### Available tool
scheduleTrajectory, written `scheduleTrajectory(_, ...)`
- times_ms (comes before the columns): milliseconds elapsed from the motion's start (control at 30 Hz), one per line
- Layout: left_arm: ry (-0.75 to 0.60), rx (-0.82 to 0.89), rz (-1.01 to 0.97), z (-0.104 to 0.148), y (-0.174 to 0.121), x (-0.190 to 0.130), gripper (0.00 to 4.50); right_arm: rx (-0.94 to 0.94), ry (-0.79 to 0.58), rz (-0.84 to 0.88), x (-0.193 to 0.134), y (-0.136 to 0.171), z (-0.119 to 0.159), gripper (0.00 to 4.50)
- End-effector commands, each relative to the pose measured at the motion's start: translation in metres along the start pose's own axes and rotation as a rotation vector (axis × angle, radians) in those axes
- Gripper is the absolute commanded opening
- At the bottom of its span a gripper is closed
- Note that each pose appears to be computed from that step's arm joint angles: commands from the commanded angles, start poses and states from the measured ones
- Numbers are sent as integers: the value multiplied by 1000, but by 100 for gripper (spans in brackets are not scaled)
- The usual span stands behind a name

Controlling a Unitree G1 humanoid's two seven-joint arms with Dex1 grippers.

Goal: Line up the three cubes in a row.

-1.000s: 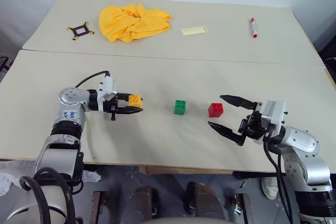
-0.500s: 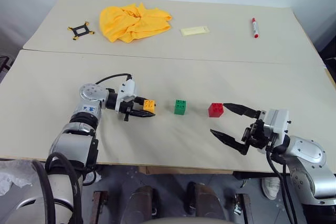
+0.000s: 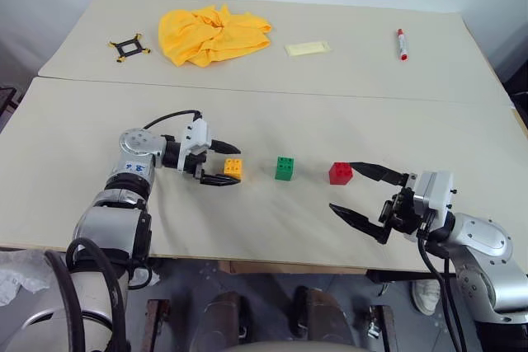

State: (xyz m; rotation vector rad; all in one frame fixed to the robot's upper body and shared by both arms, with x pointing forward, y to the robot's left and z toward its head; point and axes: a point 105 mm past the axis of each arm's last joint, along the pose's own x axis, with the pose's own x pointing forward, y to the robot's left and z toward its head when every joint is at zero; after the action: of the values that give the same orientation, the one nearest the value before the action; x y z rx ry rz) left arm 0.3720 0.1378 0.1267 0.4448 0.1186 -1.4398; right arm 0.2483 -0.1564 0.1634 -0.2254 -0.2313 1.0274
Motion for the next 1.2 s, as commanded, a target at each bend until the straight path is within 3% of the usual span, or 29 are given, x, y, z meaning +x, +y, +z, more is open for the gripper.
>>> scheduleTrajectory(33,-9,3,53,2,5,-6,401,-22,-29,13,2,-1,9,450)
scheduleTrajectory(567,15,13,90,0,9,-20,401,-17,-30,40,5,-3,8,450)
scheduleTrajectory(867,-78,-3,109,4,-12,-87,401,29,44,92,-28,-37,-4,450)
scheduleTrajectory(1033,-27,-13,288,-5,-18,-118,401,12,-13,118,-33,-63,-4,450)
scheduleTrajectory(1200,-63,3,392,0,-26,-132,401,12,-12,155,-27,-81,-7,450)
